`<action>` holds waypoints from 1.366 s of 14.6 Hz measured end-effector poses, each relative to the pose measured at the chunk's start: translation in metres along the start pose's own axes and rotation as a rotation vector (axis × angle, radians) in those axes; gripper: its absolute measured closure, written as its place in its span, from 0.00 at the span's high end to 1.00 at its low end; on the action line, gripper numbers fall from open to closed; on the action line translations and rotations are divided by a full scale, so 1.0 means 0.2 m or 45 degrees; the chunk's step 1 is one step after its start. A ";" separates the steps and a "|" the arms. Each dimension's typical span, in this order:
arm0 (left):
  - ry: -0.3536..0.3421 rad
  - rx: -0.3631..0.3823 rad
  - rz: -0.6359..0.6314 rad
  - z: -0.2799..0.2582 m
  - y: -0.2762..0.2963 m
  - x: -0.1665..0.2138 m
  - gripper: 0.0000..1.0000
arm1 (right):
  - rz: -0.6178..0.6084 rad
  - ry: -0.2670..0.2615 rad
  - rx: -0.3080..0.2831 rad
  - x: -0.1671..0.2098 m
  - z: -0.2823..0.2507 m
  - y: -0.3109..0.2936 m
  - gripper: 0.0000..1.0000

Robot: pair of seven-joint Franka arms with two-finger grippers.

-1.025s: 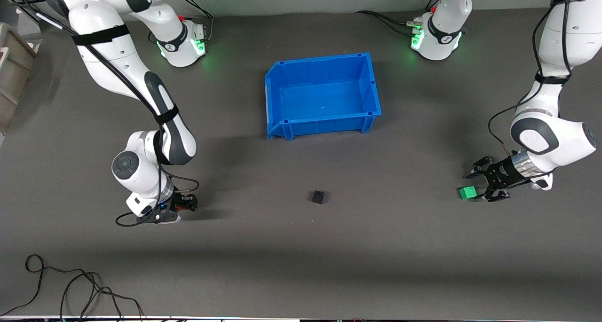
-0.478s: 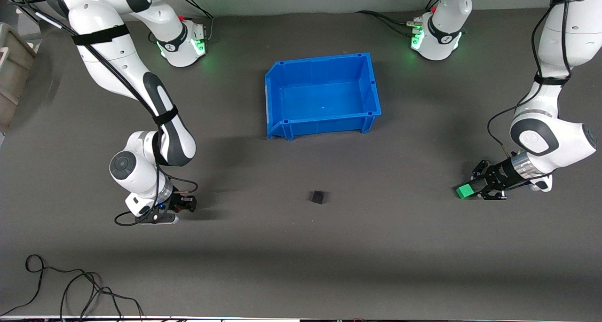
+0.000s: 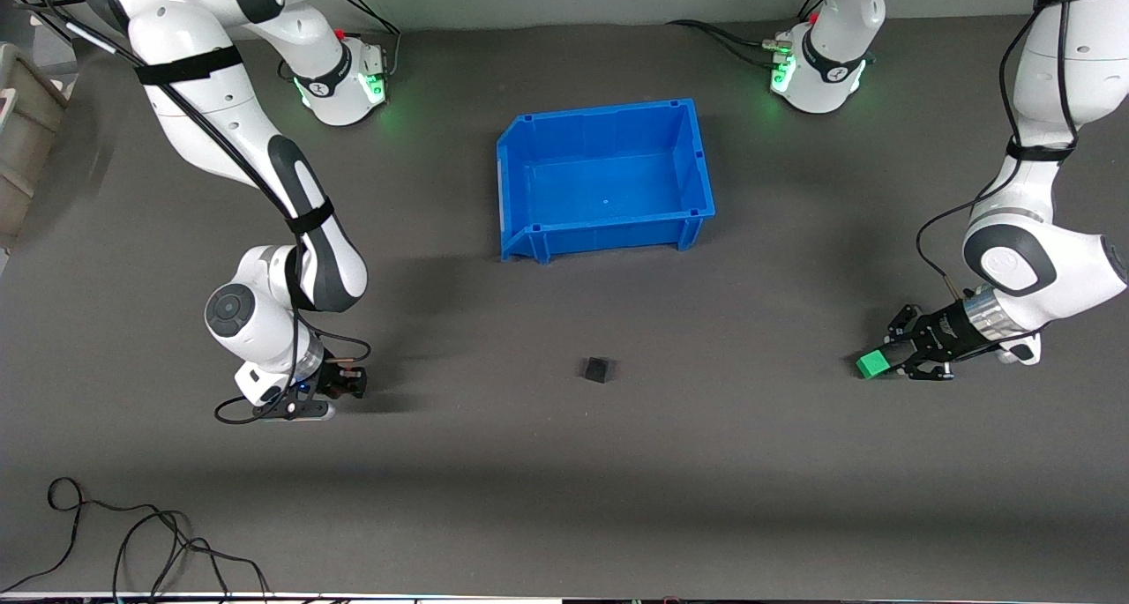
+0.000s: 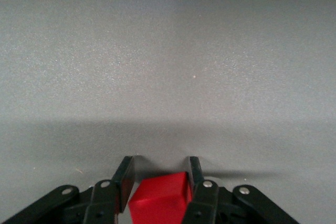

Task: Attach green and red cubes to black cube
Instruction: 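Carry the green cube with the left gripper toward the black cube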

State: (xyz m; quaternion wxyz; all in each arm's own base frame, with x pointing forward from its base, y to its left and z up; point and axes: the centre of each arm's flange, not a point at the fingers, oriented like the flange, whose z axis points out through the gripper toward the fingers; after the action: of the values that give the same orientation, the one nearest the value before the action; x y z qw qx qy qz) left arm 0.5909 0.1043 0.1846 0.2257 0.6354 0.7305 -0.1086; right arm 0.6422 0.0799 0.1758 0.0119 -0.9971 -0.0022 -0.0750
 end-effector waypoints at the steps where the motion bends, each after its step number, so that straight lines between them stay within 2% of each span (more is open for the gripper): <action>1: -0.001 0.001 -0.002 0.00 0.00 0.00 0.39 | -0.004 0.000 -0.001 0.00 0.00 0.00 0.45; 3: -0.015 0.005 0.007 0.00 0.01 -0.04 0.39 | -0.007 0.000 -0.002 0.00 0.00 0.01 0.41; 7: -0.113 0.077 0.077 0.04 0.06 -0.26 0.39 | -0.008 0.000 -0.002 0.00 0.00 0.01 0.41; 10: -0.155 0.120 0.138 0.08 0.07 -0.42 0.39 | 0.032 0.002 0.007 0.00 0.00 0.01 0.41; 12: -0.165 0.153 0.166 0.15 0.05 -0.59 0.39 | 0.137 0.003 0.022 0.02 -0.02 -0.01 0.41; 16: -0.169 0.226 0.136 0.30 -0.01 -0.98 0.39 | 0.317 -0.060 0.064 0.05 -0.15 -0.05 0.41; 18: -0.176 0.238 0.145 0.34 -0.02 -1.17 0.39 | 0.494 -0.088 0.106 0.07 -0.26 -0.07 0.41; 20: -0.184 0.252 0.162 0.41 -0.02 -1.32 0.39 | 0.753 -0.140 0.125 0.10 -0.37 -0.13 0.41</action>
State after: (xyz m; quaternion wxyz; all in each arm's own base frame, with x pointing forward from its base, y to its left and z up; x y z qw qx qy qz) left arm 0.6262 -0.1648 0.2364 0.2203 0.6901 0.6563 -0.2108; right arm 0.6507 0.1049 0.2517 0.0812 -0.9553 0.2840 -0.0141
